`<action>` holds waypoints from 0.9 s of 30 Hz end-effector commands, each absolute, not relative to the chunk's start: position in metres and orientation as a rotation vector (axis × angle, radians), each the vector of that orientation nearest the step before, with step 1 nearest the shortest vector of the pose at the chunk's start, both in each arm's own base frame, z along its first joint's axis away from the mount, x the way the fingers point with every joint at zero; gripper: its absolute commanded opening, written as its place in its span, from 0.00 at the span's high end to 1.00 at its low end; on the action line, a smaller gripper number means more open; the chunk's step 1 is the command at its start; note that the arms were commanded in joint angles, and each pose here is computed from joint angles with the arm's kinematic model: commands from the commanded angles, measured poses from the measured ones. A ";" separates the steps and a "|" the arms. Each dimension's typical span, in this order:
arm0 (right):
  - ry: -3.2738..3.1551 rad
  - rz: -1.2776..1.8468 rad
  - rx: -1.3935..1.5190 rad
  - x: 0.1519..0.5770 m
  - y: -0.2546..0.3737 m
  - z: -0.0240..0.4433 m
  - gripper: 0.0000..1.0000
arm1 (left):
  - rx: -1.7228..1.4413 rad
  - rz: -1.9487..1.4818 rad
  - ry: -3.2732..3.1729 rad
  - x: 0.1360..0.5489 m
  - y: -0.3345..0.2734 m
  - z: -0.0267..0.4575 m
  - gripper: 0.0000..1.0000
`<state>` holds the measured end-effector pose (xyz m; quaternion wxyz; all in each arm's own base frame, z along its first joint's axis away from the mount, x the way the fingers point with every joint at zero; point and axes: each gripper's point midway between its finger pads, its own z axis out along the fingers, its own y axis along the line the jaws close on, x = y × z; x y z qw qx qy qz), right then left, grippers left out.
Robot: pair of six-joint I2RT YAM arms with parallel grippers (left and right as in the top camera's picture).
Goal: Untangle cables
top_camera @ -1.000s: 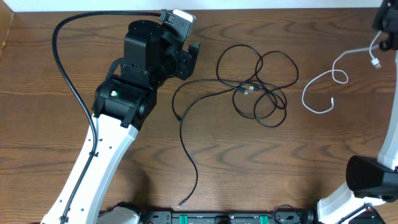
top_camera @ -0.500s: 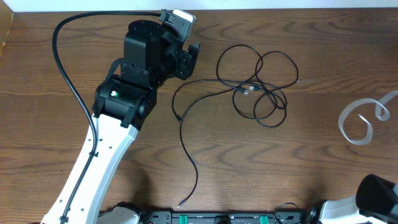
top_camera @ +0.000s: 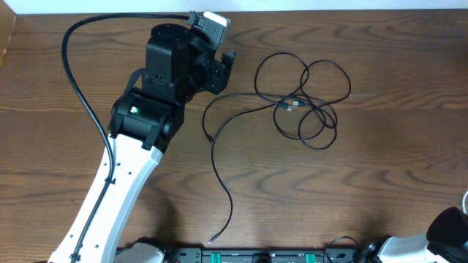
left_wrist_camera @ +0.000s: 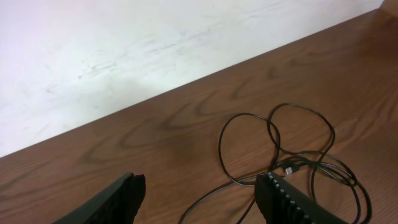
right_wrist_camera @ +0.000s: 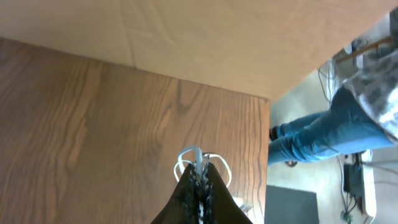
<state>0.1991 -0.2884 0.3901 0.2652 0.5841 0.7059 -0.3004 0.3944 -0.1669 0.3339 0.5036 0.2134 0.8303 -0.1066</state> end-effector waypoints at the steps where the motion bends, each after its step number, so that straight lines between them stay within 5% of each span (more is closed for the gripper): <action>1: 1.892 -0.755 1.642 0.198 -0.297 0.380 0.99 | 0.511 -0.275 2.006 0.394 -0.168 0.335 0.39; 27: 1.958 -0.757 1.802 0.196 -0.329 0.319 0.99 | 0.553 -0.334 2.002 0.389 -0.177 0.335 0.38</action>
